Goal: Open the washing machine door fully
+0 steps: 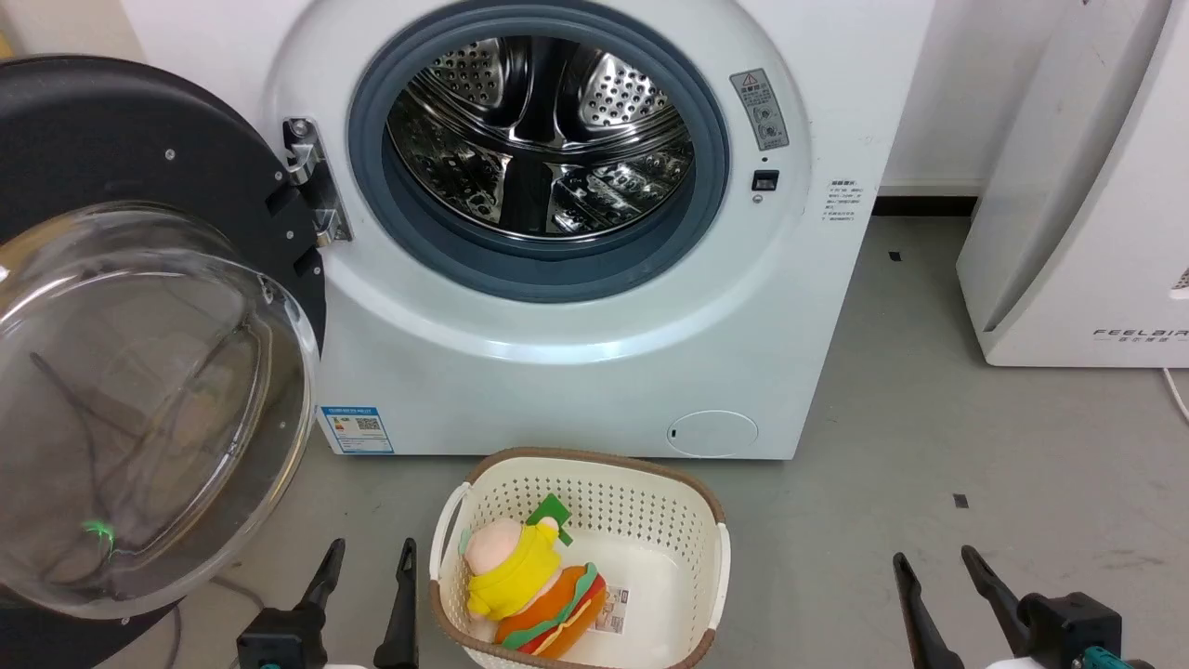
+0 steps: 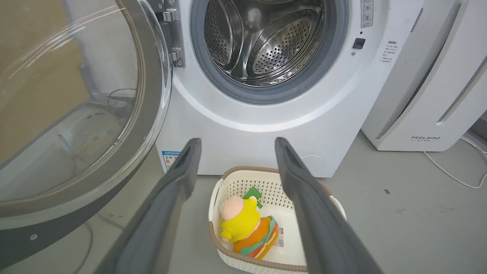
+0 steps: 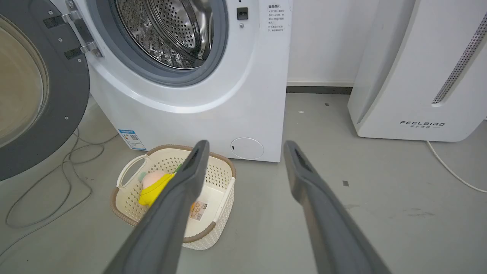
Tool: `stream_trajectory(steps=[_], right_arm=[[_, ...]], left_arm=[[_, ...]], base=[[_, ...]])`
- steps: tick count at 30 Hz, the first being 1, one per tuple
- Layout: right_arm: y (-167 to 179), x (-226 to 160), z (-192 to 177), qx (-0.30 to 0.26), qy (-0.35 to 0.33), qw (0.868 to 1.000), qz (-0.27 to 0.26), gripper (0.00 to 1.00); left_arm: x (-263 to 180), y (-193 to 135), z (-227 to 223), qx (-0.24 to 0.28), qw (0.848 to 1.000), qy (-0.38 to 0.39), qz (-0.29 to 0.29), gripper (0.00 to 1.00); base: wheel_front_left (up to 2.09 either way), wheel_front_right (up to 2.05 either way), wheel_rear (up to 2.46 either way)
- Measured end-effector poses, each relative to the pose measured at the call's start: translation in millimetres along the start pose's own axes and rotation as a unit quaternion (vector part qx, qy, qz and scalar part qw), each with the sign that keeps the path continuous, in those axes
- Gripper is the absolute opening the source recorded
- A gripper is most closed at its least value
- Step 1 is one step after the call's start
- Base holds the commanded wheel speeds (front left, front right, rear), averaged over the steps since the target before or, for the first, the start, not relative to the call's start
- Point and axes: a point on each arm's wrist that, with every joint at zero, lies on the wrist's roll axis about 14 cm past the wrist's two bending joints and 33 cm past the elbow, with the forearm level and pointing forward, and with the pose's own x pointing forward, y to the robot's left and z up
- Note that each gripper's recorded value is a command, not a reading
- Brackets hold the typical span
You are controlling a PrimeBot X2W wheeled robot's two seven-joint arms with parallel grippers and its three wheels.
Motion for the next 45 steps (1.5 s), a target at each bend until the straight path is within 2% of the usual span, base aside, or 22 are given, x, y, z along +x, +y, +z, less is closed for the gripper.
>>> stream_trajectory(steps=[6,7,45], right_arm=[[-0.3,0.0,0.3,0.000,0.000,1.000,0.000,1.00],[-0.4,0.3,0.6,0.000,-0.001,1.000,0.000,0.00],[-0.9,3.4,7.4,-0.013,-0.005,1.000,-0.001,0.00]], left_arm=[[-0.2,0.2,-0.8,0.001,1.000,0.001,0.002,1.00],[-0.8,0.3,-1.2,0.000,1.000,0.001,0.003,0.00],[7.4,-1.6,6.3,0.016,1.000,0.004,0.000,0.00]], base=[[0.00,0.00,0.00],[0.00,0.00,0.00],[0.00,0.00,0.00]])
